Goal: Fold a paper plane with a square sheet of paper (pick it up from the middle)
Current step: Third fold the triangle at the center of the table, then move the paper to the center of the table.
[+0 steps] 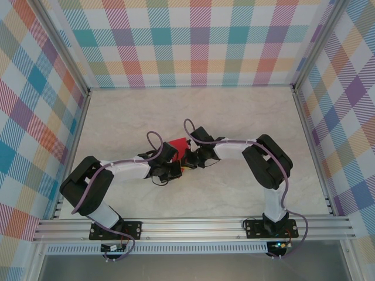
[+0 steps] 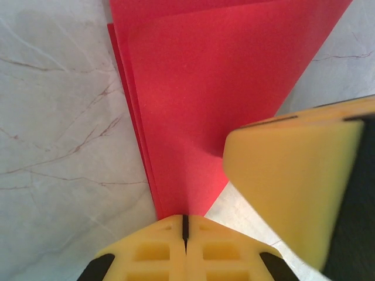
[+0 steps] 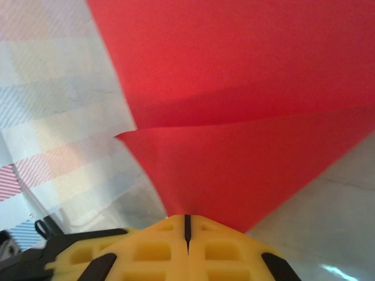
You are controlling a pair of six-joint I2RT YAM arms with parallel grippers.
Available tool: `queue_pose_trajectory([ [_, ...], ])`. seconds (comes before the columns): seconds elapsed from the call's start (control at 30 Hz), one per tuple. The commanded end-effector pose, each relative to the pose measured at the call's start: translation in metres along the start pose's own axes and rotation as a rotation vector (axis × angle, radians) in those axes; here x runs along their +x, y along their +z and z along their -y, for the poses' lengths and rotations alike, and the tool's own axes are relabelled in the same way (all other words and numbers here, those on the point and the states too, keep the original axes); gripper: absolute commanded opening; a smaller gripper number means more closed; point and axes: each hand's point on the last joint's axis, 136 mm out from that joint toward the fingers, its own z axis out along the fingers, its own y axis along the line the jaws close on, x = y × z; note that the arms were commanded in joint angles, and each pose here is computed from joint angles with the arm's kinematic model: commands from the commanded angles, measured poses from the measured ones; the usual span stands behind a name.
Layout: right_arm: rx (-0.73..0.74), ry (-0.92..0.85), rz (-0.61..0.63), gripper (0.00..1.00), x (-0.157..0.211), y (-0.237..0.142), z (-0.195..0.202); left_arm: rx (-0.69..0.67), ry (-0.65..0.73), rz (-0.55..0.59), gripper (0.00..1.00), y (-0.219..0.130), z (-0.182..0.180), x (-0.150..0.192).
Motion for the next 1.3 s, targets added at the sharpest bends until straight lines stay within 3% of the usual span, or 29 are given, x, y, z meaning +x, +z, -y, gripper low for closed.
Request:
queue_pose_trajectory([
  [0.0, 0.081, 0.017, 0.002, 0.02, -0.001, 0.006, 0.021, -0.071, -0.018, -0.029, 0.01, 0.002, -0.021, 0.013],
  [0.57, 0.101, -0.004, 0.12, 0.01, -0.072, -0.021, 0.037, -0.07, -0.014, -0.045, 0.01, 0.003, -0.022, 0.016],
  [0.77, 0.099, 0.017, 0.184, 0.03, -0.095, -0.048, 0.044, -0.051, -0.002, -0.031, 0.02, -0.003, -0.014, 0.012],
  [0.97, 0.051, -0.032, 0.213, 0.18, -0.087, -0.074, 0.022, 0.015, 0.034, 0.034, 0.11, -0.022, 0.011, -0.004],
  [1.07, 0.002, -0.015, 0.192, 0.27, -0.074, -0.073, 0.02, 0.043, 0.041, 0.096, 0.21, -0.035, 0.022, -0.018],
  [1.27, -0.08, 0.001, 0.137, 0.4, -0.051, -0.066, 0.013, 0.039, 0.001, 0.168, 0.3, -0.041, 0.019, -0.042],
])
